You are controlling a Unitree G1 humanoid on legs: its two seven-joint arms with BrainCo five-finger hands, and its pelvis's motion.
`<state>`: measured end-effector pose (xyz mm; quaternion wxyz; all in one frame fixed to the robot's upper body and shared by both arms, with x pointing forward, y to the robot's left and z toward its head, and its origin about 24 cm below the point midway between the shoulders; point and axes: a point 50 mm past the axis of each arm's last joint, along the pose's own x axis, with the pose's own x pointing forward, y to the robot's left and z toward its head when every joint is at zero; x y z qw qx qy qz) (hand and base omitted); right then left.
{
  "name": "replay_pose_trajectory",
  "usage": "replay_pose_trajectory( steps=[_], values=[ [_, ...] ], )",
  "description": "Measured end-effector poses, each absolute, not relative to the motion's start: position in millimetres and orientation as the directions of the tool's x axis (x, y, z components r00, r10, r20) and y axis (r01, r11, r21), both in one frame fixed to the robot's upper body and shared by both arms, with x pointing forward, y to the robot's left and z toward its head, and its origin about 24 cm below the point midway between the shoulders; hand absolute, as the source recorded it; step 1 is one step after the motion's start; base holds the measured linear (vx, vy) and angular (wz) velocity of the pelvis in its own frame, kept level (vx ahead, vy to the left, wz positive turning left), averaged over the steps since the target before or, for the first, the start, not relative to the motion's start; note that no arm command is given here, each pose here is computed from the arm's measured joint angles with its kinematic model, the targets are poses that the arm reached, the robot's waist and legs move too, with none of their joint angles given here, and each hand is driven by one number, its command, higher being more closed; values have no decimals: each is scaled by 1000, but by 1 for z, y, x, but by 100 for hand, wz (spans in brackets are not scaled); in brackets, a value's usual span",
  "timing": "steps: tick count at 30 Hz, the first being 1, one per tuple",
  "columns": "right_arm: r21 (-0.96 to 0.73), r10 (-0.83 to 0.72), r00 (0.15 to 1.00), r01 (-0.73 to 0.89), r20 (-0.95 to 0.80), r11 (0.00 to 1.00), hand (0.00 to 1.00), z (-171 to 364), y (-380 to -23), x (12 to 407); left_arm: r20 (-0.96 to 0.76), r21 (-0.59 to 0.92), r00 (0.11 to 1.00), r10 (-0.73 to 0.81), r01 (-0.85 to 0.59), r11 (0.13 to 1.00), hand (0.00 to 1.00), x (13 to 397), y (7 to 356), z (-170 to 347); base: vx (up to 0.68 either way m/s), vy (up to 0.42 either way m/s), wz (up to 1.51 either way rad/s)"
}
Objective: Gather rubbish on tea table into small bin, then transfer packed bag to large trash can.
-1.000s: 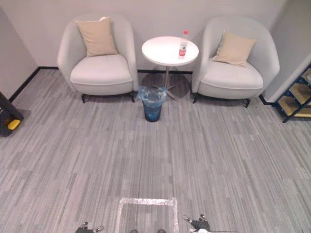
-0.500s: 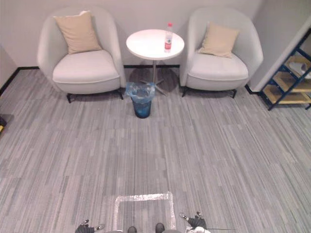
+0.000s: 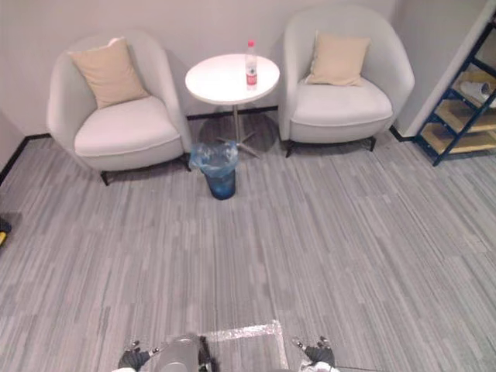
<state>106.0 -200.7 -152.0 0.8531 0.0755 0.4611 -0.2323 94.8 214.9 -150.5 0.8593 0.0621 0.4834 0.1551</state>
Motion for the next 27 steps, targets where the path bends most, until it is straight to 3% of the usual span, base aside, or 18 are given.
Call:
replay_pose_trajectory(
  steps=[13,21,27],
  values=[
    [-71,-311,529,425,-790,902,0,-145,-196,116,-792,297,505,343,-172,939,0,106,223,-147,394,206,-38],
    [-90,-296,539,376,-789,922,0,-145,-203,129,-810,268,503,301,-139,953,0,113,210,-151,469,-135,19],
    [-119,-325,533,384,-781,916,0,-143,-213,128,-795,135,542,271,-277,951,0,126,181,-147,454,-252,4]
  ],
)
